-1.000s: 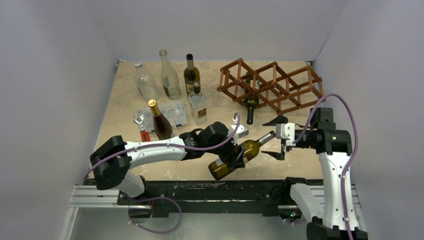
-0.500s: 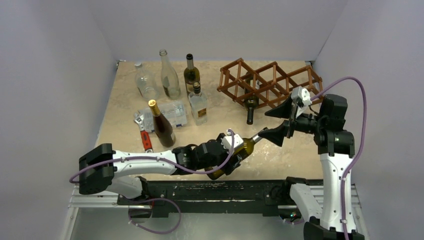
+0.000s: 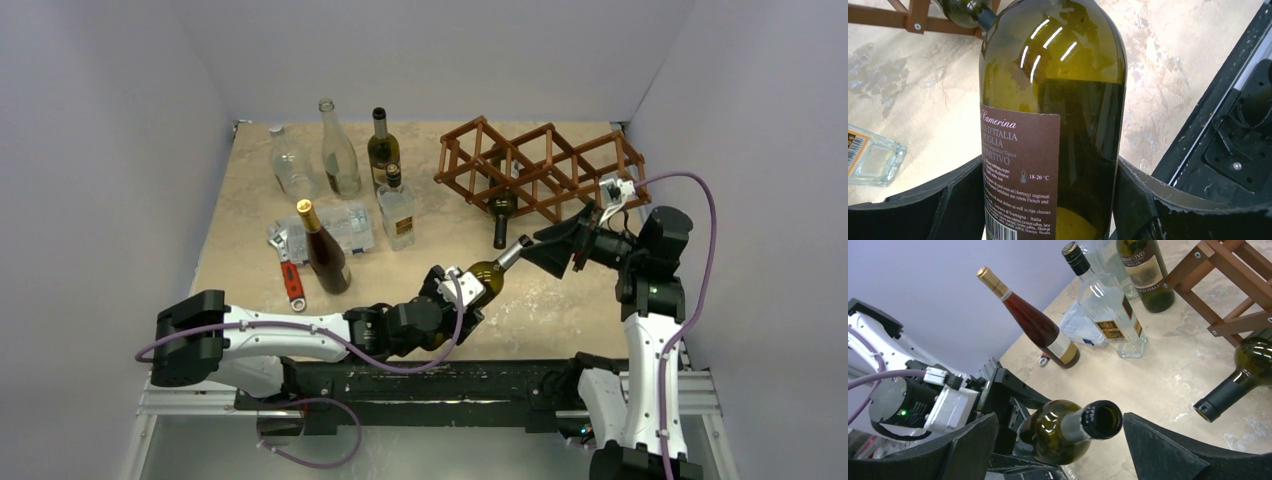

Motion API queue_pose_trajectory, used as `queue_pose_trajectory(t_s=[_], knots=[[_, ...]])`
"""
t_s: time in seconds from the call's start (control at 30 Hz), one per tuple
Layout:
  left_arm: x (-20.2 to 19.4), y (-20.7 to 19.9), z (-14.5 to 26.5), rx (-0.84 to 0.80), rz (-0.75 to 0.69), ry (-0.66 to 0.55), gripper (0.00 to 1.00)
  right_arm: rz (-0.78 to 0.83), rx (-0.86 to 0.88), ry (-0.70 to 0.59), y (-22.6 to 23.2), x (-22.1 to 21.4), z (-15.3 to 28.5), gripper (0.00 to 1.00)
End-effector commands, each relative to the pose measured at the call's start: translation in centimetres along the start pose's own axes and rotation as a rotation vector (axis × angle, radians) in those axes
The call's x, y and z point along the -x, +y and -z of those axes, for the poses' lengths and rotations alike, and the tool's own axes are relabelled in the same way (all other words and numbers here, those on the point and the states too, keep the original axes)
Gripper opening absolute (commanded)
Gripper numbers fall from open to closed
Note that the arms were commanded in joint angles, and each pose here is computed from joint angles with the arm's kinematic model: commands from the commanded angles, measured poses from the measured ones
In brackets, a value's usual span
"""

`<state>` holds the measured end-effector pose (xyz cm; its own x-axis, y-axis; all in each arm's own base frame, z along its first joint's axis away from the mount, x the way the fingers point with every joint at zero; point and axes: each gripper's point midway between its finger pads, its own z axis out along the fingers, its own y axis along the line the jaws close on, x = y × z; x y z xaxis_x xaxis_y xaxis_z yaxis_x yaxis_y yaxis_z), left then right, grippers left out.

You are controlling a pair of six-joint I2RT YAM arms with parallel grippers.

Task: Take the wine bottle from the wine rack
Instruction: Adjust the wine bottle.

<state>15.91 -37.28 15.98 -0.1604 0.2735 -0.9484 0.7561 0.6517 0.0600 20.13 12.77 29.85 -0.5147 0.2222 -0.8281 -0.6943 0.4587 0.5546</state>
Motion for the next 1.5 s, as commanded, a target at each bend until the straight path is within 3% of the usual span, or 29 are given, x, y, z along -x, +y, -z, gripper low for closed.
queue_pose_trajectory(t_s=[0.0, 0.13, 0.3, 1.23, 1.47], knots=[[6.9, 0.5, 0.9, 0.041, 0.093, -0.239, 0.00, -0.031, -0.039, -0.040, -0.8, 1.3, -0.1, 0.99], [7.7, 0.3, 1.0, 0.039, 0.106, -0.275, 0.00, -0.081, -0.058, -0.038, -1.6, 1.1, -0.3, 0.99], [8.5, -0.2, 0.7, 0.030, 0.105, -0.295, 0.00, -0.132, 0.049, -0.018, -0.7, 0.2, -0.5, 0.98], [10.2, -3.1, -1.5, -0.048, 0.137, -0.318, 0.00, -0.174, 0.108, 0.022, -0.4, -0.3, -1.1, 0.78], [10.3, -3.3, -1.6, -0.055, 0.142, -0.318, 0.00, -0.147, 0.109, 0.015, -0.5, 0.0, -1.2, 0.66]])
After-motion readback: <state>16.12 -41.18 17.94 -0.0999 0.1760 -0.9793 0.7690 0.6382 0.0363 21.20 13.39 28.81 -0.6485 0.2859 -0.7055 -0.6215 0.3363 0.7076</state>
